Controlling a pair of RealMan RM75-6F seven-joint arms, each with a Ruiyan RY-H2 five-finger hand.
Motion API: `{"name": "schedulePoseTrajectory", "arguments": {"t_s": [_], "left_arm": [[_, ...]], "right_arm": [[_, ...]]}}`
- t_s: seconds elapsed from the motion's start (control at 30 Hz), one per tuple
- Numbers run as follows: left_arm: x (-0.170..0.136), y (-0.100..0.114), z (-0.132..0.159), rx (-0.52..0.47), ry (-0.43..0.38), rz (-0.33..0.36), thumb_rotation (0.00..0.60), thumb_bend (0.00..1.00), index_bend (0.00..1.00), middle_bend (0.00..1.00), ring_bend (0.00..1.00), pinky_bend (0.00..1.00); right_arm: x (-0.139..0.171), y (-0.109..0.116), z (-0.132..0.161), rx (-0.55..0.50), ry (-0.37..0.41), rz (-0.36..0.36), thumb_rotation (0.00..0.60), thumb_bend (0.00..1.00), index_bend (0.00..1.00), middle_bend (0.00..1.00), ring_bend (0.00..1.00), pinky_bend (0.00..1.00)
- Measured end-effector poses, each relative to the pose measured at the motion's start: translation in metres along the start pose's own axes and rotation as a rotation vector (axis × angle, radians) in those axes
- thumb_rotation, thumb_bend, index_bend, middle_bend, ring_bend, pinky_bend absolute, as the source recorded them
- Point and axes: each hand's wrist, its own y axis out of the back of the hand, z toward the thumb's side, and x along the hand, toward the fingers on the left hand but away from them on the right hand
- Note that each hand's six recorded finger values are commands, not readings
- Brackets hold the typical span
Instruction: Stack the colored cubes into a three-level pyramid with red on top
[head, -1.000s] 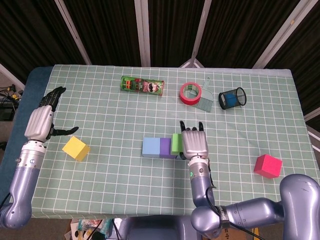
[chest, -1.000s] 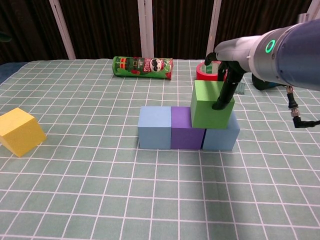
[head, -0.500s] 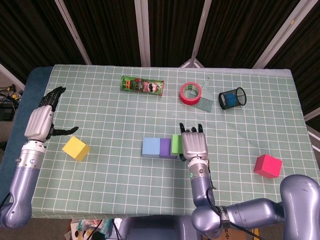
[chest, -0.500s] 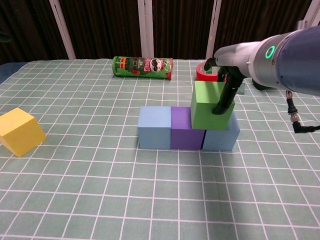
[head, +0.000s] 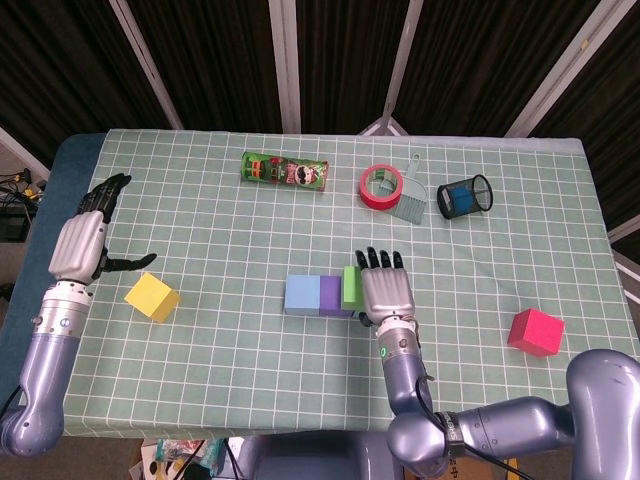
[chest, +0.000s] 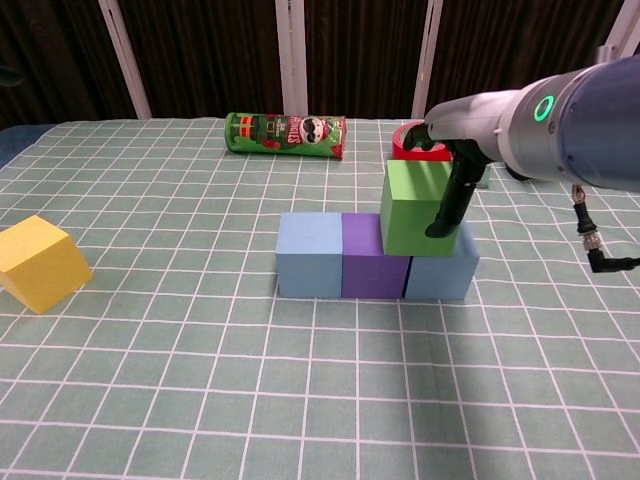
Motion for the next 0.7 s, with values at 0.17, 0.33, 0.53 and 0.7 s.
{"name": "schedulePoseTrajectory", "arguments": {"t_s": [0.17, 0.33, 0.53, 0.7], "left_arm": [[0.000, 0.000, -0.001, 0.003, 0.001, 0.001, 0.600, 0.10, 0.00, 0.03, 0.00, 0.00], [0.000, -0.001, -0.001, 0.010, -0.001, -0.001, 0.600, 0.10, 0.00, 0.03, 0.00, 0.00], [-0.001, -0.002, 0.001, 0.020, -0.006, 0.003, 0.600, 0.10, 0.00, 0.03, 0.00, 0.00], [-0.002, -0.002, 0.003, 0.030, -0.013, 0.011, 0.600, 0.10, 0.00, 0.03, 0.00, 0.00]], "right_arm": [[0.003, 0.000, -0.002, 0.007, 0.005, 0.004, 0.600, 0.27, 0.00, 0.02, 0.00, 0.00], [0.009, 0.003, -0.011, 0.016, -0.001, -0.004, 0.600, 0.27, 0.00, 0.02, 0.00, 0.00], [0.016, 0.010, -0.040, 0.020, -0.045, -0.027, 0.600, 0.27, 0.00, 0.02, 0.00, 0.00], [0.018, 0.015, -0.072, -0.001, -0.100, -0.038, 0.600, 0.27, 0.00, 0.02, 0.00, 0.00]]}}
